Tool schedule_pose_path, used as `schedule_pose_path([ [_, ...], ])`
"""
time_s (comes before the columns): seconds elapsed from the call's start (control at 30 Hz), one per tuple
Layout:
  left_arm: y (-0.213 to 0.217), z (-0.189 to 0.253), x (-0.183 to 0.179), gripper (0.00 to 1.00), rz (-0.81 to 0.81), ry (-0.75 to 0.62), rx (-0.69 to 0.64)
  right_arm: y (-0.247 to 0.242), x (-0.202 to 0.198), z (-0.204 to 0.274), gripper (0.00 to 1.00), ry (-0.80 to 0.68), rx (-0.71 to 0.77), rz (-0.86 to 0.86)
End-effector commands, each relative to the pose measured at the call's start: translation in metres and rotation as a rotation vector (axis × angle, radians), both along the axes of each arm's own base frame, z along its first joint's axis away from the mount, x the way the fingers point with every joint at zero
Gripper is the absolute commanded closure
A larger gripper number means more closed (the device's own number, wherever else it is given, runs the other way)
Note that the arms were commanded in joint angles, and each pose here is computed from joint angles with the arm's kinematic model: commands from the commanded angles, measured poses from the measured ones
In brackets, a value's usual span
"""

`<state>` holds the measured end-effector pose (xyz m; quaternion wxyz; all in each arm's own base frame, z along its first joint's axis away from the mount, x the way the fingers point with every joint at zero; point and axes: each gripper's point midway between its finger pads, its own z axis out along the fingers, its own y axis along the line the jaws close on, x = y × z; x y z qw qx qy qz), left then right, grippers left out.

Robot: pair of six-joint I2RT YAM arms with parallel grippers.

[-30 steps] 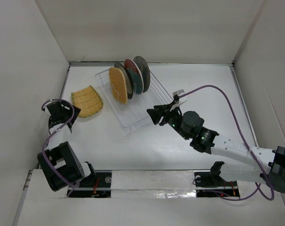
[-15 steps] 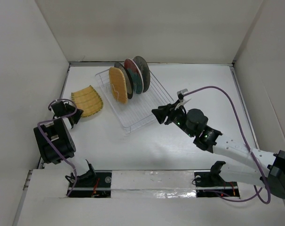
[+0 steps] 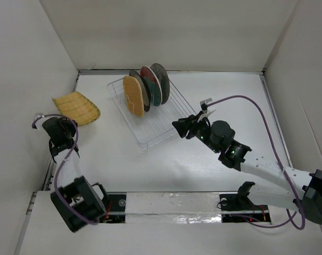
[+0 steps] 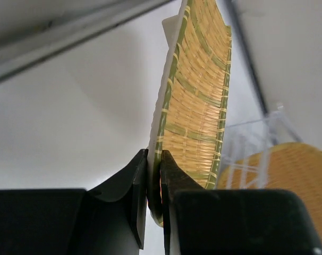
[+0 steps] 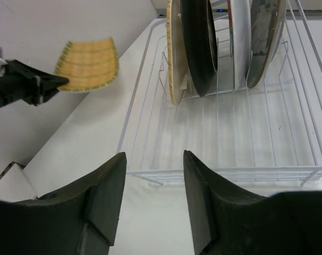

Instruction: Load the plates into the dish rack

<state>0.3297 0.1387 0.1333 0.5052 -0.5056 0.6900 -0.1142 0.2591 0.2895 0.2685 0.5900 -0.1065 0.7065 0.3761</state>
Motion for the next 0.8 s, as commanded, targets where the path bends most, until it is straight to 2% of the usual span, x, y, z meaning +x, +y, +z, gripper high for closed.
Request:
schedule_pose_path([
  [0.0, -0.012, 0.076, -0.004, 1.0, -0.002, -0.221, 0.106, 0.011, -0.002, 0.041, 0.55, -0.051, 0.064, 0.053],
  [0.03, -0.018, 0.083, -0.006, 1.0, -0.015, -0.249, 0.103, 0.014, -0.002, 0.044, 0.64, -0.051, 0.064, 0.067],
  [0.07, -0.03, 0.094, -0.005, 1.0, -0.05, -0.284, 0.098, 0.019, -0.002, 0.053, 0.98, -0.055, 0.072, 0.082],
  [0.23, -0.075, 0.167, -0.016, 1.0, -0.175, -0.429, 0.201, 0.051, -0.009, 0.077, 1.0, -0.049, 0.109, 0.212],
  [0.27, -0.084, 0.183, -0.018, 1.0, -0.205, -0.466, 0.215, 0.057, -0.008, 0.08, 0.94, -0.04, 0.119, 0.228],
  [0.33, -0.118, 0.2, -0.023, 1.0, -0.34, -0.526, 0.209, 0.073, -0.003, 0.093, 0.66, -0.043, 0.134, 0.266],
  [0.37, -0.131, 0.208, -0.025, 1.0, -0.396, -0.567, 0.209, 0.079, -0.001, 0.099, 0.35, -0.043, 0.152, 0.273],
  [0.4, -0.15, 0.215, -0.029, 1.0, -0.465, -0.602, 0.187, 0.084, 0.003, 0.102, 0.23, -0.046, 0.163, 0.278],
  [0.47, -0.179, 0.229, -0.039, 1.0, -0.599, -0.682, 0.164, 0.1, 0.017, 0.104, 0.05, -0.027, 0.159, 0.273],
  [0.57, -0.215, 0.239, -0.055, 1.0, -0.751, -0.745, 0.098, 0.108, 0.046, 0.101, 0.01, 0.004, 0.165, 0.222],
  [0.77, -0.257, 0.247, -0.078, 1.0, -0.94, -0.837, -0.019, 0.119, 0.064, 0.095, 0.02, 0.035, 0.167, 0.198],
])
